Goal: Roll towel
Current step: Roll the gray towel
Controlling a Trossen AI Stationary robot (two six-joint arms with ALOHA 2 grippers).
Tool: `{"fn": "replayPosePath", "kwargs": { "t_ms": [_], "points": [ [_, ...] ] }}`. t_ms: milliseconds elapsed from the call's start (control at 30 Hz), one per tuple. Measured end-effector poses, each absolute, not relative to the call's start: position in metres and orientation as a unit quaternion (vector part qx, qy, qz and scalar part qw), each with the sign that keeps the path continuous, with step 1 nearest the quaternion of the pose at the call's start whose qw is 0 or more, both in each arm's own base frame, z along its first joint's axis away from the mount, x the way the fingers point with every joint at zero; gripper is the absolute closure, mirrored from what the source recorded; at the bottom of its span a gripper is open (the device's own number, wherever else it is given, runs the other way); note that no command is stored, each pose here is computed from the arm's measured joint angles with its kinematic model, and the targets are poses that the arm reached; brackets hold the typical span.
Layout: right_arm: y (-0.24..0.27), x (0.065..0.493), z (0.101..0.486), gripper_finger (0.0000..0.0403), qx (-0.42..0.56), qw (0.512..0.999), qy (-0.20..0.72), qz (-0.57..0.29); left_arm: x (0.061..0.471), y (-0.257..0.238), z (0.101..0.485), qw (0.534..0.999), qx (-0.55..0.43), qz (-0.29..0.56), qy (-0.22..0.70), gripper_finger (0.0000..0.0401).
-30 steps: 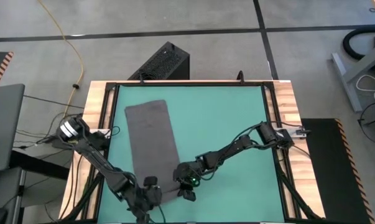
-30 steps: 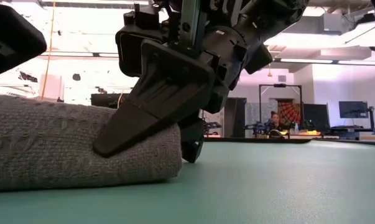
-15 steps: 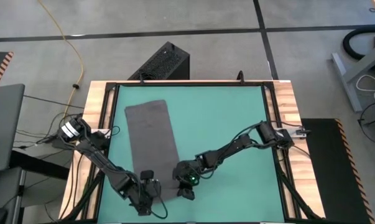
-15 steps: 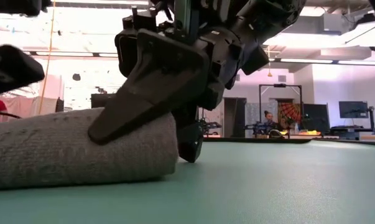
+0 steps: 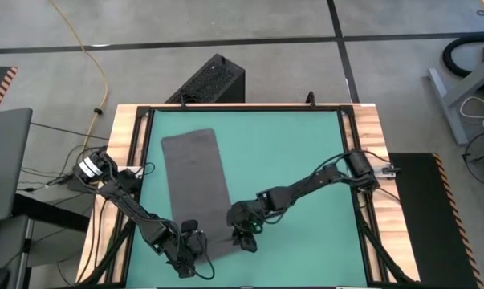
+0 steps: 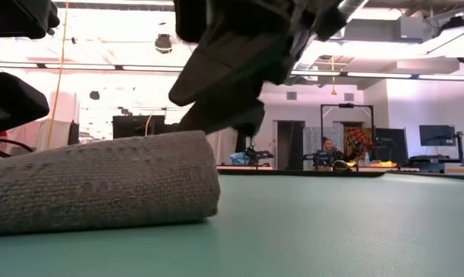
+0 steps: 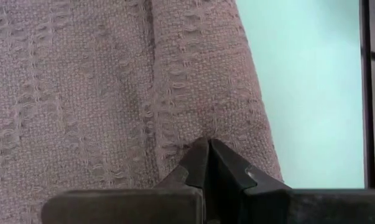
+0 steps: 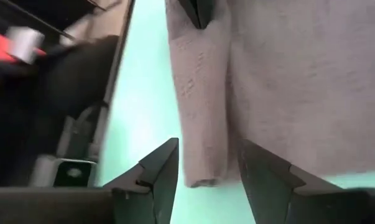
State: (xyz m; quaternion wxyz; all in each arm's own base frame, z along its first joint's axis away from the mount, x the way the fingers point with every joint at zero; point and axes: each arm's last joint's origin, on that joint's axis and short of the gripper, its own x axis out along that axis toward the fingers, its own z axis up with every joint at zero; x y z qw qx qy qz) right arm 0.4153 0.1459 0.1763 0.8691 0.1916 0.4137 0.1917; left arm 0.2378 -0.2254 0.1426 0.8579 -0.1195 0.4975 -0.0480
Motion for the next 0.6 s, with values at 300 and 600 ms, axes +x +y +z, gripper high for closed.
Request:
{"fn": "replayPosePath", "kwargs": {
  "t_ms": [300, 600],
  "points": [
    [0.229, 0.385, 0.177, 0.0209, -0.179, 0.917, 0.287, 0.210, 0.236, -0.226, 0.142, 0.869, -0.100, -0.035, 0.483, 0.0397],
    [0.241, 0.386, 0.161, 0.0182, -0.240, 0.927, 0.265, 0.112, 0.237, -0.226, 0.143, 0.871, -0.102, -0.034, 0.479, 0.0397]
  ]
}}
